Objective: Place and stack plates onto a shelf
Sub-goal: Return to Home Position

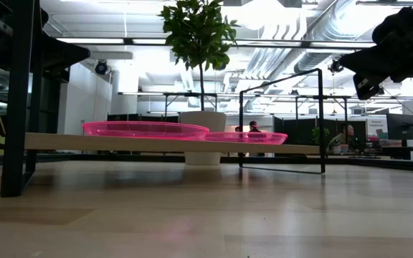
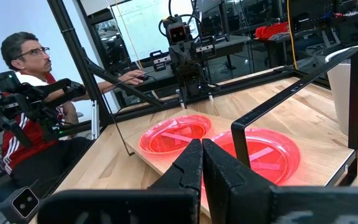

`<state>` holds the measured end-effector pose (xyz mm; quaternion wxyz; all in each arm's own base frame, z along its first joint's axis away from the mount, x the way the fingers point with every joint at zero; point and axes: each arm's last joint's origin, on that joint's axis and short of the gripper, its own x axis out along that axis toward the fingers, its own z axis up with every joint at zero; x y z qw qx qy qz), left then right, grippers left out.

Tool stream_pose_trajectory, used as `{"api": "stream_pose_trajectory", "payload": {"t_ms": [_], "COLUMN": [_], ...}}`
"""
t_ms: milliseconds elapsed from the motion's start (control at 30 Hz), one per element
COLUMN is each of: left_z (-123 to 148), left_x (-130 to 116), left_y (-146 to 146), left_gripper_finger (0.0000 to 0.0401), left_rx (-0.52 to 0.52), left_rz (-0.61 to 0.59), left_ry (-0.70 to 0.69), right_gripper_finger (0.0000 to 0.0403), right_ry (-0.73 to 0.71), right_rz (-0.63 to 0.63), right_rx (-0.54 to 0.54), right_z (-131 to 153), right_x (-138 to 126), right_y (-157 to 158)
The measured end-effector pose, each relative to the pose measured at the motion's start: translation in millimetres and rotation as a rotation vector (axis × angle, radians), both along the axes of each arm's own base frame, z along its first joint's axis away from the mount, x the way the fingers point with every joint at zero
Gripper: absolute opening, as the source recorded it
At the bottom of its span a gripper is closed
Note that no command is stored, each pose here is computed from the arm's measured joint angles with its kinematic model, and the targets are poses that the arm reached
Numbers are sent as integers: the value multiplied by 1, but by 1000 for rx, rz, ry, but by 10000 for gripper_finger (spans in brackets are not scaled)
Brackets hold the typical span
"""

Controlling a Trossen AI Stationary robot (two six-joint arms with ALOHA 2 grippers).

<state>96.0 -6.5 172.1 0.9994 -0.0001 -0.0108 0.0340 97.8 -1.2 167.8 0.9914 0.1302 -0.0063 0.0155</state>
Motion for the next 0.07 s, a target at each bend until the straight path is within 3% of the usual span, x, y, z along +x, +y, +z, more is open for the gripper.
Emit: {"api": "stream_pose_trajectory", "payload": {"t_ms": [67], "left_z": [0], "left_x": [0], "left_y": [0], "left_gripper_finger": [0], "left_rx": [0], "left_rz": [0], "left_ry": [0], "right_gripper_finger": [0], "right_ry": [0], "right_rz": [0], "right_rx": [0], "right_z": [0], "right_x": [0], "right_y": [0]}}
